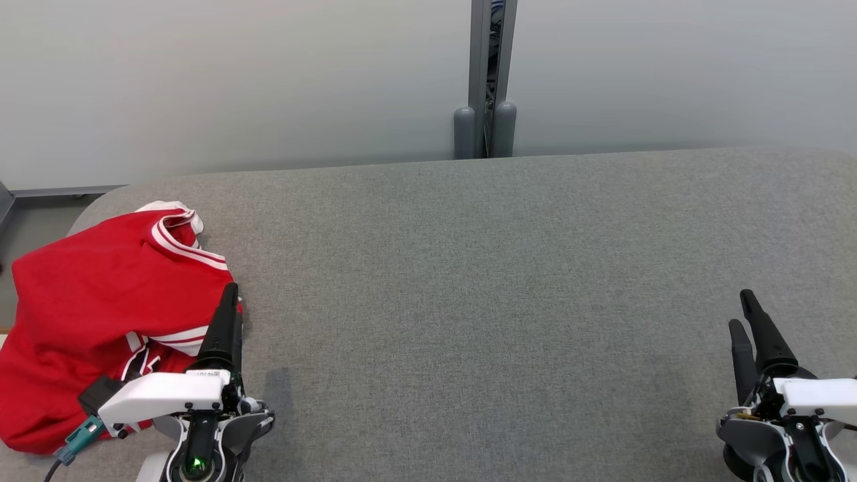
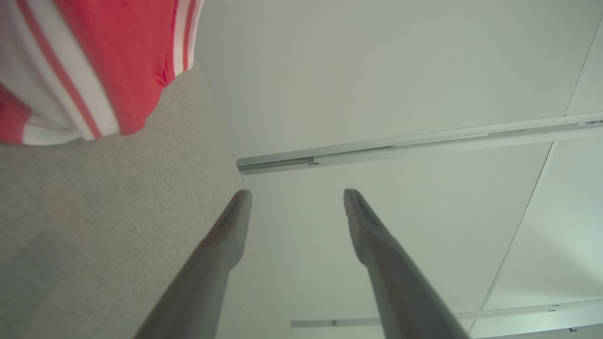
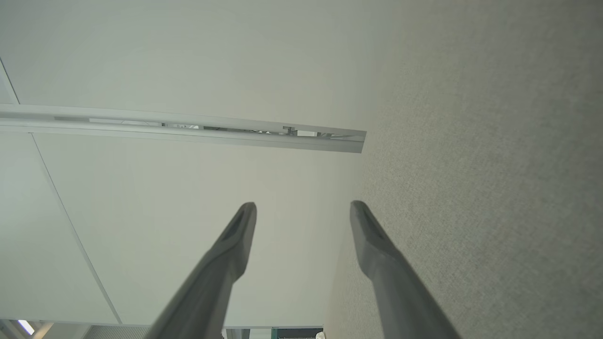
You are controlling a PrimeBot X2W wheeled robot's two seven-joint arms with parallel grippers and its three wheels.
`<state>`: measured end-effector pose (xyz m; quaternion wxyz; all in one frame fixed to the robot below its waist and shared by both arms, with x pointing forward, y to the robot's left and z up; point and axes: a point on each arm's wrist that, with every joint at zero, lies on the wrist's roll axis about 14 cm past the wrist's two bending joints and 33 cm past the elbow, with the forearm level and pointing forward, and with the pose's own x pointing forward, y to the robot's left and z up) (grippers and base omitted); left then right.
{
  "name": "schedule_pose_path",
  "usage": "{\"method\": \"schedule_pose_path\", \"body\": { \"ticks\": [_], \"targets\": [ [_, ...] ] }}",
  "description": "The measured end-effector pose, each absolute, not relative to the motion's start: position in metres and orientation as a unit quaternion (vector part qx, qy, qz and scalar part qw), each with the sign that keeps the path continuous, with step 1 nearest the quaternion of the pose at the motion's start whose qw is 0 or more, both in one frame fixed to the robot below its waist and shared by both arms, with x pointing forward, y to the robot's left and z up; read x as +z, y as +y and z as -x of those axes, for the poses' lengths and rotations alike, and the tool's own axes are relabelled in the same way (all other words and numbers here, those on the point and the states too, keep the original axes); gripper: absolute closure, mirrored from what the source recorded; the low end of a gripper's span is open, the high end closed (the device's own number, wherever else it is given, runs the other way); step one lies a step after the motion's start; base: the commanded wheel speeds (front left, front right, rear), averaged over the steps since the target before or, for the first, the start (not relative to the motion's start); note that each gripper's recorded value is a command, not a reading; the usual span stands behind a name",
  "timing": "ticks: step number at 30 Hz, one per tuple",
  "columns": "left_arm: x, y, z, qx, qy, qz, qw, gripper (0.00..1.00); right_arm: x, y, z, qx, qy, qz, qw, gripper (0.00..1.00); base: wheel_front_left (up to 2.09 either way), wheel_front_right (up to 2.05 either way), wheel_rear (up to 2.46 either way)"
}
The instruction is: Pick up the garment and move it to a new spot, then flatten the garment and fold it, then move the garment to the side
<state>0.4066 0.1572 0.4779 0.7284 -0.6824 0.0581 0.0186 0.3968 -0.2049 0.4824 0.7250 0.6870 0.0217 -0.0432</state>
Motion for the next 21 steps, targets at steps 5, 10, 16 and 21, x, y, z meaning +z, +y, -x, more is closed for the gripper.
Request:
{"method": "schedule_pose_path", "body": {
  "ticks": [5,10,16,21],
  "targets": [
    [0.482,0.158,-0.406,0.012,0.051,0.649,0.759,0.00,0.485,-0.201,-0.398,-0.037,0.023,-0.660,0.750,0.00,0.00,0.00,0.00],
    [0.490,0.160,-0.404,0.004,0.039,0.597,0.801,0.00,0.492,-0.200,-0.399,-0.032,0.017,-0.606,0.795,0.00,0.00,0.00,0.00],
    [0.496,0.158,-0.402,-0.001,0.037,0.528,0.849,0.00,0.494,-0.189,-0.398,-0.017,0.023,-0.541,0.840,0.00,0.00,0.00,0.00],
    [0.495,0.151,-0.398,-0.006,0.043,0.465,0.884,0.00,0.498,-0.181,-0.398,-0.003,0.024,-0.486,0.874,0.00,0.00,0.00,0.00]
  ]
}}
